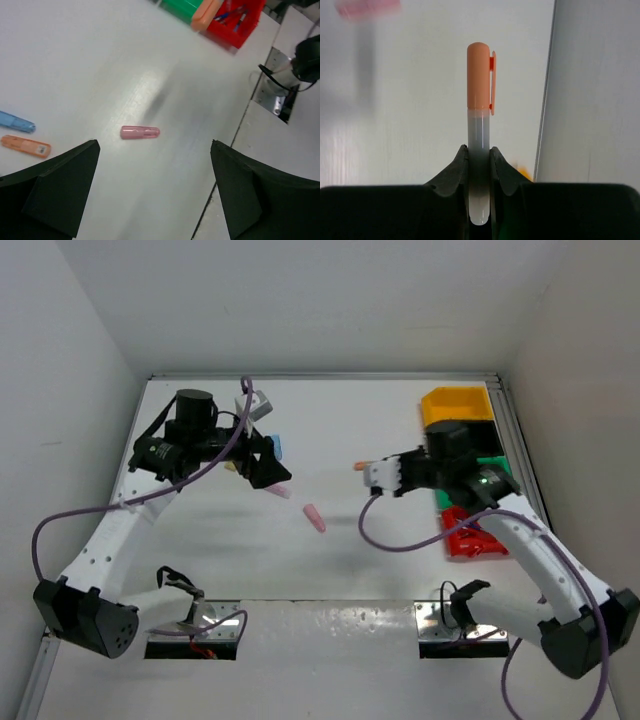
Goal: Sort the stationery into containers
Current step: Place the pen in the storage box.
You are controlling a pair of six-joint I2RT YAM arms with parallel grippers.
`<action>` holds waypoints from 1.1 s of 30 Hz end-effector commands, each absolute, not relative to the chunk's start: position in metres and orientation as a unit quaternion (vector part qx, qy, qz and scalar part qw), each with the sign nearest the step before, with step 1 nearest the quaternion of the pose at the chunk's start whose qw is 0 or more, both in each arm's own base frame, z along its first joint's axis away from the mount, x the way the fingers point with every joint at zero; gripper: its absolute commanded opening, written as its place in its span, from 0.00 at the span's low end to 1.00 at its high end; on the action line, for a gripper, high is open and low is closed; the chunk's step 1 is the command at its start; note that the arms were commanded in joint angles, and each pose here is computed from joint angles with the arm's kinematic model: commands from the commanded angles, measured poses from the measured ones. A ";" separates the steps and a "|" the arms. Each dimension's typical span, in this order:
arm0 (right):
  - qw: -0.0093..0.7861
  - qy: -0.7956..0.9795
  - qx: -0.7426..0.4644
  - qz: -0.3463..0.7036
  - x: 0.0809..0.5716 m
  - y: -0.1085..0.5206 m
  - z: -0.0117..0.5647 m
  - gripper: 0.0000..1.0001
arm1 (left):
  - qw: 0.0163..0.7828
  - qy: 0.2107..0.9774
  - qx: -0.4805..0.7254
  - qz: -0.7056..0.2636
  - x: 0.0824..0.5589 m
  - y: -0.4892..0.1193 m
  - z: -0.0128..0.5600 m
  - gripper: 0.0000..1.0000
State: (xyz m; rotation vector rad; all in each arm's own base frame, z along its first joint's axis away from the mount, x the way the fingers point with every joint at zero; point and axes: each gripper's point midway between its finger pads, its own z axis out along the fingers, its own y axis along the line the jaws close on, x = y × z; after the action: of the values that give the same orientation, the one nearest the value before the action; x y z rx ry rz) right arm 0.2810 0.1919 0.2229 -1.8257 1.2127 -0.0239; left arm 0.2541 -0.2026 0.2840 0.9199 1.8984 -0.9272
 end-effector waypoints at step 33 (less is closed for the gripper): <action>0.241 0.689 -0.683 -0.028 0.358 -0.113 0.097 0.42 | 0.395 0.820 0.374 -0.177 0.313 -0.168 0.231 1.00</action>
State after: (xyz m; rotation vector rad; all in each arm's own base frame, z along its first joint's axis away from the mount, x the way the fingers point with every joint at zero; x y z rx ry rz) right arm 0.3477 -0.1038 0.0815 -1.8461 1.9077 -0.0057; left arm 0.3084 -0.1731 0.2262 0.9043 2.1055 -0.5192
